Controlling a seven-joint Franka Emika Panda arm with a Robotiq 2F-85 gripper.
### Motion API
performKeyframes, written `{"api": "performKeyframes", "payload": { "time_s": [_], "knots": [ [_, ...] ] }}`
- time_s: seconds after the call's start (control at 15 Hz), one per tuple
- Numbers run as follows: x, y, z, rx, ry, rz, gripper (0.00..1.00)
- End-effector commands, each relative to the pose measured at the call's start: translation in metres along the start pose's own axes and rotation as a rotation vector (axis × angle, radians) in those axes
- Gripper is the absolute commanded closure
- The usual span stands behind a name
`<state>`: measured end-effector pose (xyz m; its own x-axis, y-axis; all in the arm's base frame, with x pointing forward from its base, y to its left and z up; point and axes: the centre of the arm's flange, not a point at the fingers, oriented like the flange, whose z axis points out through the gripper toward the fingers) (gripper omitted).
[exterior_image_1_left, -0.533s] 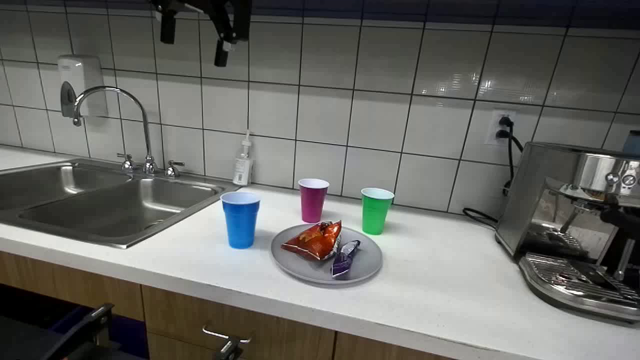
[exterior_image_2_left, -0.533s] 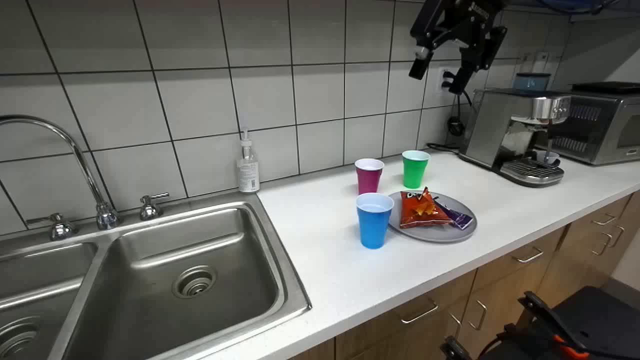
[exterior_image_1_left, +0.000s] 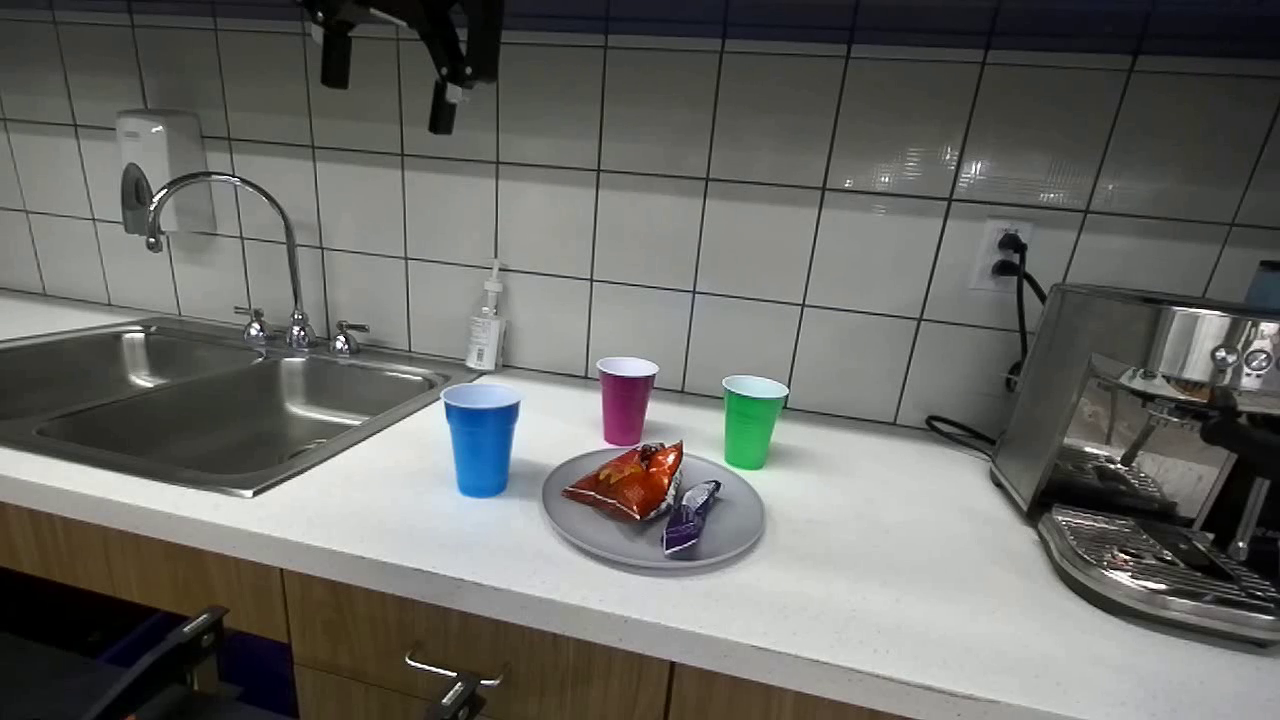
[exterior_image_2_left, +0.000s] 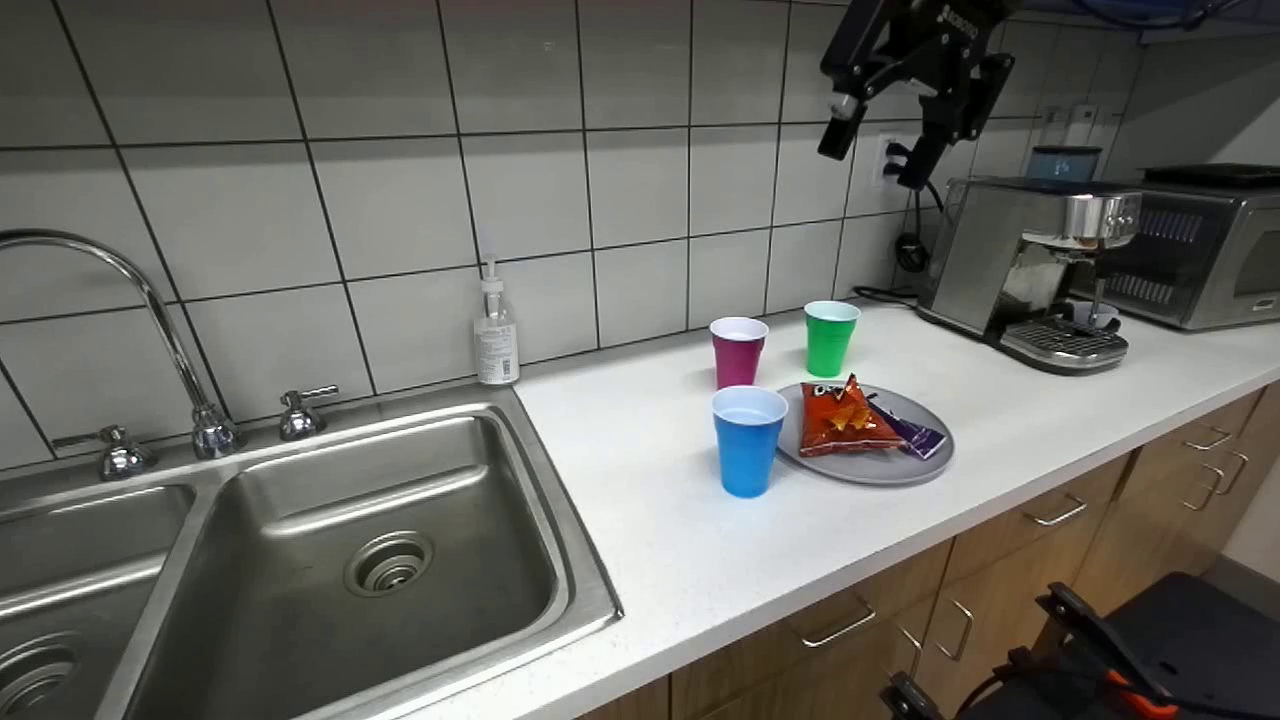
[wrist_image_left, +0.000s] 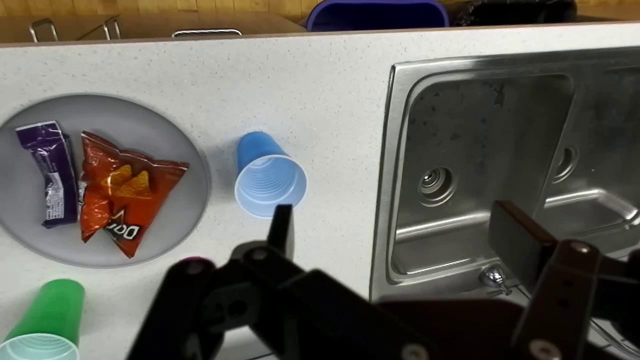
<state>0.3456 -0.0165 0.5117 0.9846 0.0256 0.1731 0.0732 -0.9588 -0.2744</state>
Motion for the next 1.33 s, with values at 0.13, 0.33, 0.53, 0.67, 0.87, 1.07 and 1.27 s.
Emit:
{"api": "performKeyframes", "payload": {
  "time_s": [0.13,0.33,0.53,0.67,0.87,1.07,1.27],
  "knots": [
    [0.000,0.000,0.000,0.000,0.000,0.000,0.00],
    [0.000,0.001,0.003,-0.023,0.039,0.000,0.00],
    [0.003,0.005,0.004,-0.050,0.092,0.006,0.00],
    [0.005,0.010,0.008,-0.074,0.131,0.014,0.00],
    [0.006,0.019,0.016,-0.097,0.175,0.035,0.00],
    [0.005,0.028,0.021,-0.122,0.203,0.054,0.00],
    [0.003,0.038,0.026,-0.154,0.215,0.070,0.00]
  ]
}}
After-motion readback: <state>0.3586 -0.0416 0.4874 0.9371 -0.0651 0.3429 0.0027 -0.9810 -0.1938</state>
